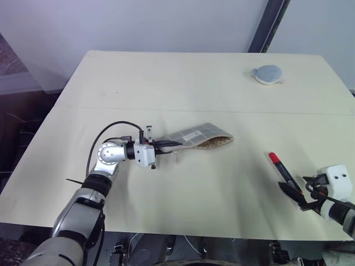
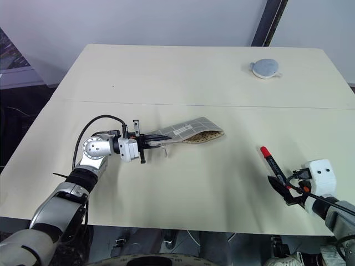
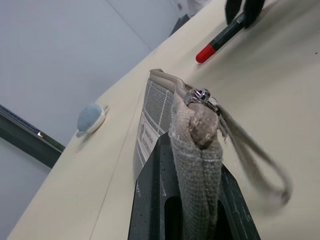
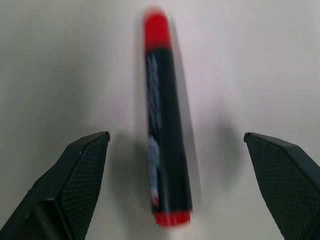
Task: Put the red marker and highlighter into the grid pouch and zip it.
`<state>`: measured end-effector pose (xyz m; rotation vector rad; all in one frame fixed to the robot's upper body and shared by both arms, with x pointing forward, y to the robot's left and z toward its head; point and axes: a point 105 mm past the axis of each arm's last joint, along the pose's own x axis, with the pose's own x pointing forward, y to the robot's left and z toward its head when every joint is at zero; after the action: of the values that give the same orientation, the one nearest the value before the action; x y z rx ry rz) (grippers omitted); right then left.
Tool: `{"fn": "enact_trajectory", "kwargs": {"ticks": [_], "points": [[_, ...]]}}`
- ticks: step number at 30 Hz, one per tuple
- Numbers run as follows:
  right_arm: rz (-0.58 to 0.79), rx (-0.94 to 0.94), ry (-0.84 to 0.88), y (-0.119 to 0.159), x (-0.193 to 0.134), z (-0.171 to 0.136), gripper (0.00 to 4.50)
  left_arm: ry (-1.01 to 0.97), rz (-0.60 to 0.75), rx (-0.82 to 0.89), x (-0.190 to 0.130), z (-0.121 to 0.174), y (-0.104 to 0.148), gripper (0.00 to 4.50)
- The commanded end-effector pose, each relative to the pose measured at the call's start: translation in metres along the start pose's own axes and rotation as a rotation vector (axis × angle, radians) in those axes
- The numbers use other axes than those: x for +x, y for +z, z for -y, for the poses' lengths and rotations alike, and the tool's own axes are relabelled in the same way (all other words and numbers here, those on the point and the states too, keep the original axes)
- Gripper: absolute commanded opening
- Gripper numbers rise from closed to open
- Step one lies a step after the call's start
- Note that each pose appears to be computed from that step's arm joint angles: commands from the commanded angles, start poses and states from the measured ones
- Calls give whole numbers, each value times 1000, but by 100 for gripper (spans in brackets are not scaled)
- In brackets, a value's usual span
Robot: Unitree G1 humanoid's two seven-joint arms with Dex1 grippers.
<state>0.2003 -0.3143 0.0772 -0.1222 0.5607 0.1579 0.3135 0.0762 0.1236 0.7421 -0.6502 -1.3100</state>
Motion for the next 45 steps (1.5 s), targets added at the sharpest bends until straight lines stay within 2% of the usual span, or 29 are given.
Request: {"fn": "enact_trajectory", "kwargs": {"ticks": [1, 6, 7, 10, 13, 15, 17, 20, 24, 27, 31, 38, 41, 45], "points": [[-46, -48, 7, -6, 0, -1, 314, 7, 10, 42, 1, -8, 5, 0], [158, -89, 109, 43, 2, -19, 56, 13, 6, 43, 0, -9, 5, 0], [198, -97, 147, 53, 0, -26, 33, 13, 7, 43, 0, -9, 5, 0], [283, -180, 291, 77, -9, -54, 33, 15, 8, 44, 1, -10, 5, 0], [318, -229, 378, 90, -16, -72, 33, 15, 10, 46, 2, -10, 5, 0], [318, -276, 431, 93, -19, -83, 33, 15, 14, 47, 3, -10, 6, 0], [251, -393, 472, 84, -17, -93, 33, 17, 19, 49, 5, -12, 7, 0], [260, -370, 490, 85, -12, -97, 33, 16, 27, 57, 7, -13, 9, 0], [244, -441, 477, 83, 2, -95, 33, 20, 44, 68, 10, -17, 13, 0], [298, -419, 492, 94, 10, -98, 33, 9, 50, 78, 11, -16, 15, 0], [272, -501, 500, 92, 26, -96, 33, -24, 62, 94, 13, -8, 18, 0], [269, -869, 522, 109, 44, -112, 33, -45, 72, 110, 15, -6, 21, 0], [379, -999, 537, 134, 46, -128, 33, -59, 79, 116, 17, -5, 22, 0], [479, -1118, 575, 148, 46, -149, 33, -60, 86, 117, 19, -5, 22, 0]]}}
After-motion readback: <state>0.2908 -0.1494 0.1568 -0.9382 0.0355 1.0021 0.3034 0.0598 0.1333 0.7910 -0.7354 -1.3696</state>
